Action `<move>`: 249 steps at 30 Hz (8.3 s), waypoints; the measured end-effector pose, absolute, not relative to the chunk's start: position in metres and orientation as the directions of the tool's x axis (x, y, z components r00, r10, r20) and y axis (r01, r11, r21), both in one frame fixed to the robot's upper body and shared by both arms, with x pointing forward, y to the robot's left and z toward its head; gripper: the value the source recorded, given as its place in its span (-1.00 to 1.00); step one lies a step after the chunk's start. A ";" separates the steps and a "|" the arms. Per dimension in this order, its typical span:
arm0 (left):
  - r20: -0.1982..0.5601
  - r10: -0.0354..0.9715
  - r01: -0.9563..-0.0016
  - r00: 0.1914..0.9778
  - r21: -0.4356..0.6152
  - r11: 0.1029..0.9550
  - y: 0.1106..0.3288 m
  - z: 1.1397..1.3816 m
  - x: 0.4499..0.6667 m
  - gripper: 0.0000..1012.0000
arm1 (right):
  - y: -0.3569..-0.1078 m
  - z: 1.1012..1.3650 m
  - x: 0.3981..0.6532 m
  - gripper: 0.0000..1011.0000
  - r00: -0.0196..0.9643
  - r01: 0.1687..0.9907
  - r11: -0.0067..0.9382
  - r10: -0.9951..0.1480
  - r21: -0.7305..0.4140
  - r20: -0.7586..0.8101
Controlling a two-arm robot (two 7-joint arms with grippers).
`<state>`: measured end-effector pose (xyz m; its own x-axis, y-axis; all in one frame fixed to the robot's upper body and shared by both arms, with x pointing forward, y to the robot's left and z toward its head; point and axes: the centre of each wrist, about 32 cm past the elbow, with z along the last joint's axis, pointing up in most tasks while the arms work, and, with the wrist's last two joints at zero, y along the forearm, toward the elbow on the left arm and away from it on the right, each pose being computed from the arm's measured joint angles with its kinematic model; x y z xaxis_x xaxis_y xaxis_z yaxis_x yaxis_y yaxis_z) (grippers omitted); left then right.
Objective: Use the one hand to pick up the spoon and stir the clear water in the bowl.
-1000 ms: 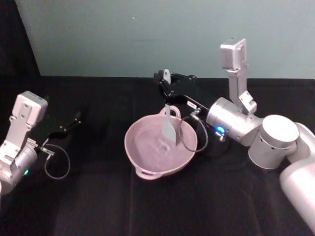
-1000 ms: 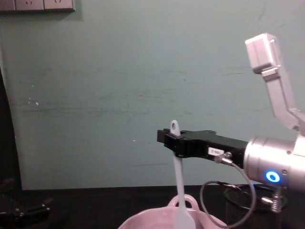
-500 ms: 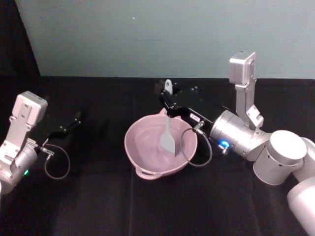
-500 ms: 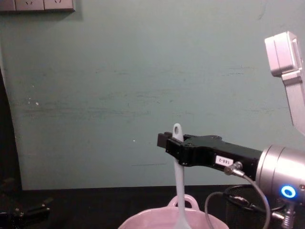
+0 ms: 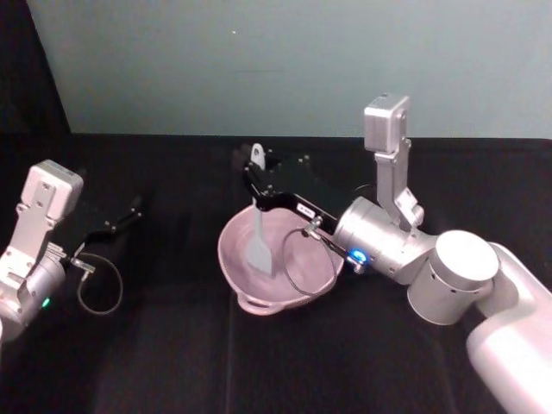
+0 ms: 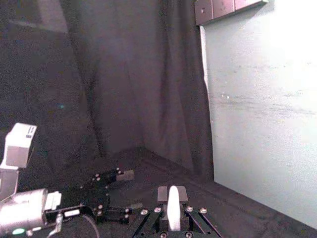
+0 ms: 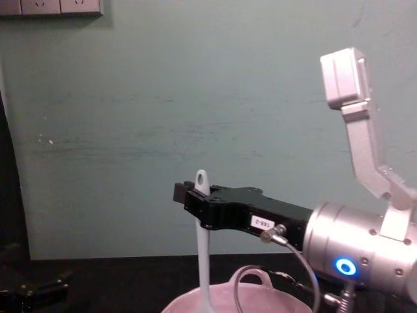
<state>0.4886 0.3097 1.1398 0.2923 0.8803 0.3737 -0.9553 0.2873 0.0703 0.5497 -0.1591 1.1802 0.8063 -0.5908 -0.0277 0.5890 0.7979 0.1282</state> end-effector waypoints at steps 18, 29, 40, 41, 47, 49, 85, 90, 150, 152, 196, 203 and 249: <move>0.374 0.880 -0.955 0.292 0.070 0.287 0.310 1.140 0.489 1.00 | -0.160 1.181 0.579 -0.78 0.759 0.648 0.750 -0.650 0.132 -0.037; 0.374 0.880 -0.955 0.292 0.070 0.287 0.310 1.140 0.489 1.00 | -0.188 1.183 0.576 -0.78 0.719 0.692 0.710 -0.694 0.131 -0.035; 0.374 0.880 -0.955 0.292 0.070 0.287 0.310 1.140 0.489 1.00 | -0.198 1.180 0.555 -0.78 0.725 0.686 0.718 -0.688 0.122 -0.032; 0.374 0.880 -0.955 0.292 0.070 0.287 0.310 1.140 0.489 1.00 | -0.199 1.180 0.553 -0.78 0.726 0.685 0.719 -0.686 0.122 -0.032; 0.374 0.880 -0.955 0.292 0.070 0.287 0.310 1.140 0.489 1.00 | -0.192 1.177 0.543 -0.78 0.744 0.666 0.735 -0.667 0.127 -0.038; 0.374 0.880 -0.955 0.292 0.070 0.287 0.310 1.140 0.489 1.00 | -0.188 1.177 0.541 -0.78 0.754 0.654 0.745 -0.656 0.132 -0.038; 0.374 0.880 -0.955 0.292 0.070 0.287 0.310 1.140 0.489 1.00 | -0.175 1.184 0.576 -0.78 0.729 0.679 0.721 -0.684 0.140 -0.014; 0.374 0.880 -0.955 0.292 0.070 0.287 0.310 1.140 0.489 1.00 | -0.187 1.184 0.570 -0.78 0.720 0.688 0.712 -0.694 0.142 -0.003; 0.374 0.880 -0.955 0.292 0.070 0.287 0.310 1.140 0.489 1.00 | -0.182 1.185 0.578 -0.78 0.711 0.698 0.705 -0.703 0.131 -0.007; 0.374 0.880 -0.955 0.292 0.070 0.287 0.310 1.140 0.489 1.00 | -0.185 1.185 0.576 -0.78 0.708 0.701 0.701 -0.706 0.132 -0.006; 0.374 0.880 -0.955 0.292 0.070 0.287 0.310 1.140 0.489 1.00 | -0.194 1.244 0.548 -0.78 0.732 0.660 0.718 -0.681 0.221 0.022; 0.374 0.880 -0.955 0.292 0.070 0.287 0.310 1.140 0.489 1.00 | -0.223 1.255 0.544 -0.78 0.679 0.707 0.662 -0.734 0.247 0.025; 0.374 0.880 -0.955 0.292 0.070 0.287 0.310 1.140 0.489 1.00 | -0.279 1.155 0.545 -0.78 0.496 0.866 0.471 -0.769 0.169 -0.403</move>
